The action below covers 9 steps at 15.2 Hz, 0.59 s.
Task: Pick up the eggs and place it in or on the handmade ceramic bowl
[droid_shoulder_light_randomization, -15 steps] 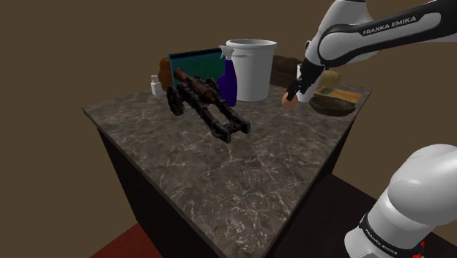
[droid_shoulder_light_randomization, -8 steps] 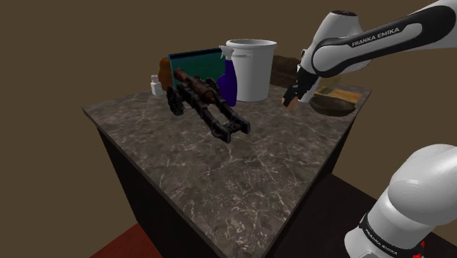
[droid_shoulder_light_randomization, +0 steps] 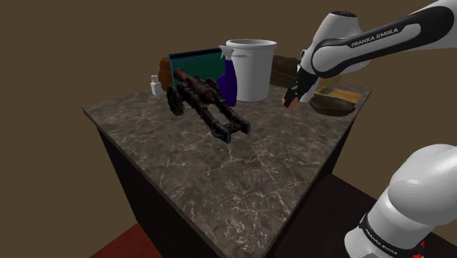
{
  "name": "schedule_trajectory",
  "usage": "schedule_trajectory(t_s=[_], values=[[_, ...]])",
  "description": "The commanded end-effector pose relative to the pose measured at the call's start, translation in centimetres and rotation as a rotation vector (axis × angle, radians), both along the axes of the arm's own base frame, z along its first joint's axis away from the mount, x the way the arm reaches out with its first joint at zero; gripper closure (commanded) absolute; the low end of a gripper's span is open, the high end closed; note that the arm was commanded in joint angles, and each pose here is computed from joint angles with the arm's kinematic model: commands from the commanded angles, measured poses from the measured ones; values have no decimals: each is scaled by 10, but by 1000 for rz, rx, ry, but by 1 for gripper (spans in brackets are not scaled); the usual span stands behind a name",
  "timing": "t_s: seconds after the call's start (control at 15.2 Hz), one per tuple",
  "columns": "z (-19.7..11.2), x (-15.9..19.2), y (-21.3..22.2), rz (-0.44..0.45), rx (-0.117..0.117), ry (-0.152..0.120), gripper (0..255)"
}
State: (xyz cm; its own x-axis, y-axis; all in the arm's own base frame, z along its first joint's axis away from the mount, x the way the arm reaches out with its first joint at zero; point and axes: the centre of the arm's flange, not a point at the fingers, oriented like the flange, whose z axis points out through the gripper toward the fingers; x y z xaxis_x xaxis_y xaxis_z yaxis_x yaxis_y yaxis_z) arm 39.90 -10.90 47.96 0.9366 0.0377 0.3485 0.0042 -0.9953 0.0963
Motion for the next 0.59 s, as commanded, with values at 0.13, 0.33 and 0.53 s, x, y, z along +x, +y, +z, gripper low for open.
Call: schedule_trajectory(t_s=[0.13, 0.33, 0.53], values=[[0, 0, 0, 0, 0, 0, 255], [0, 0, 0, 0, 0, 0, 255], [5, 0, 0, 0, 0, 0, 255]])
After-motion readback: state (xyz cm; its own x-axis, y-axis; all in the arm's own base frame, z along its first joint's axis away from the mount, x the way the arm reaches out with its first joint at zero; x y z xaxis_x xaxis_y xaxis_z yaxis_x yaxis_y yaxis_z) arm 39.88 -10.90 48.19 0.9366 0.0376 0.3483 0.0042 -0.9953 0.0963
